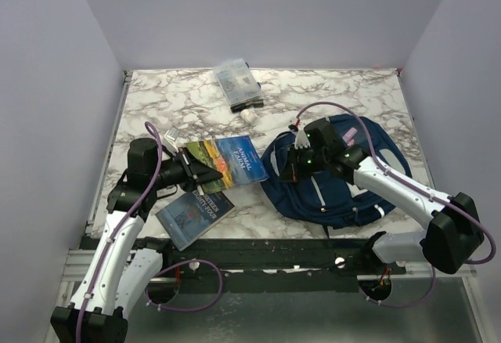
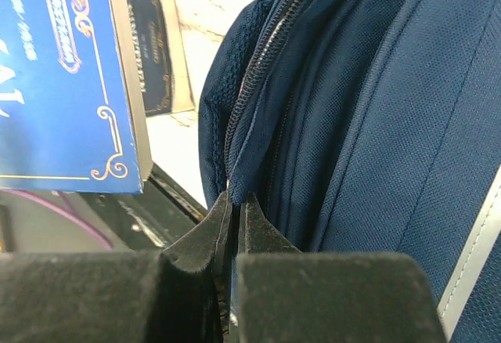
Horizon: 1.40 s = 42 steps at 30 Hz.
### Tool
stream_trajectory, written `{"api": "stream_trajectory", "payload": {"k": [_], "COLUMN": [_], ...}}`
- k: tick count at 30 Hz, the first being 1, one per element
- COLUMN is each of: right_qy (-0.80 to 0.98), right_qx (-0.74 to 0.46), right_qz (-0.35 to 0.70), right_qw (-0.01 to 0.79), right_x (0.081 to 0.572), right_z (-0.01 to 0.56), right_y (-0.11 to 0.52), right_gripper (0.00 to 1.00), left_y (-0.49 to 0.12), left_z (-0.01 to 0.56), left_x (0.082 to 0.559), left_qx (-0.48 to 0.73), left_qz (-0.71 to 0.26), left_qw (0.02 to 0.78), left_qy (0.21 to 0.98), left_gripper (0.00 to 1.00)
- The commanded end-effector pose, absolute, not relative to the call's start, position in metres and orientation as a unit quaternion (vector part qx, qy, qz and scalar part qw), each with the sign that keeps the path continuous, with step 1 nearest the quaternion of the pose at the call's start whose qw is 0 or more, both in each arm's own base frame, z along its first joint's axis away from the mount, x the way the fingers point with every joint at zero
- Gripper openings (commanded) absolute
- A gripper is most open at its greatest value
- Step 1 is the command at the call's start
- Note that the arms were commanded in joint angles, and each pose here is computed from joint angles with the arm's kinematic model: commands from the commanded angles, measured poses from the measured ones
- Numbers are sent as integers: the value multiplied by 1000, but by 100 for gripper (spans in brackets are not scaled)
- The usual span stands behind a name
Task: Pack the student bag
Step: Place the book in the student bag.
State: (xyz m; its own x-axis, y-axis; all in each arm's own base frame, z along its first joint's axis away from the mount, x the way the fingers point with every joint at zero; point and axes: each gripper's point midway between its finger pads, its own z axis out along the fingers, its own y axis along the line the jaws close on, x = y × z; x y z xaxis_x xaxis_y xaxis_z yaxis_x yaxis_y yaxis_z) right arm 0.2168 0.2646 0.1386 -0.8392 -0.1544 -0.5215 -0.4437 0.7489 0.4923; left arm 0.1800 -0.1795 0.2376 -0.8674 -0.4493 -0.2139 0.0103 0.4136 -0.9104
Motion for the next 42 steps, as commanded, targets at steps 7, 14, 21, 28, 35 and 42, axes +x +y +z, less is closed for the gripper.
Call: {"api": "stream_trajectory", "payload": {"k": [7, 14, 21, 28, 35, 42], "right_qy": [853, 857, 874, 881, 880, 882], "right_qx": [-124, -74, -95, -125, -143, -164], "right_qz": [471, 492, 432, 405, 399, 400], "right_qw": [187, 137, 200, 213, 214, 188], "right_x": [227, 238, 250, 242, 253, 239], "right_z": [172, 119, 125, 122, 106, 87], "right_y": [277, 287, 273, 267, 280, 288], "right_gripper": [10, 1, 20, 45, 49, 43], "left_y": [-187, -190, -189, -180, -179, -178], "left_z": [246, 241, 238, 248, 246, 242], "left_x": [175, 172, 169, 177, 175, 172], "left_qx": [-106, -111, -112, -115, -115, -119], "left_qz": [-559, -571, -569, -535, -530, -530], "left_qw": [217, 205, 212, 259, 256, 251], "left_qy": [793, 787, 787, 796, 800, 801], "left_gripper": [0, 0, 0, 0, 0, 0]}}
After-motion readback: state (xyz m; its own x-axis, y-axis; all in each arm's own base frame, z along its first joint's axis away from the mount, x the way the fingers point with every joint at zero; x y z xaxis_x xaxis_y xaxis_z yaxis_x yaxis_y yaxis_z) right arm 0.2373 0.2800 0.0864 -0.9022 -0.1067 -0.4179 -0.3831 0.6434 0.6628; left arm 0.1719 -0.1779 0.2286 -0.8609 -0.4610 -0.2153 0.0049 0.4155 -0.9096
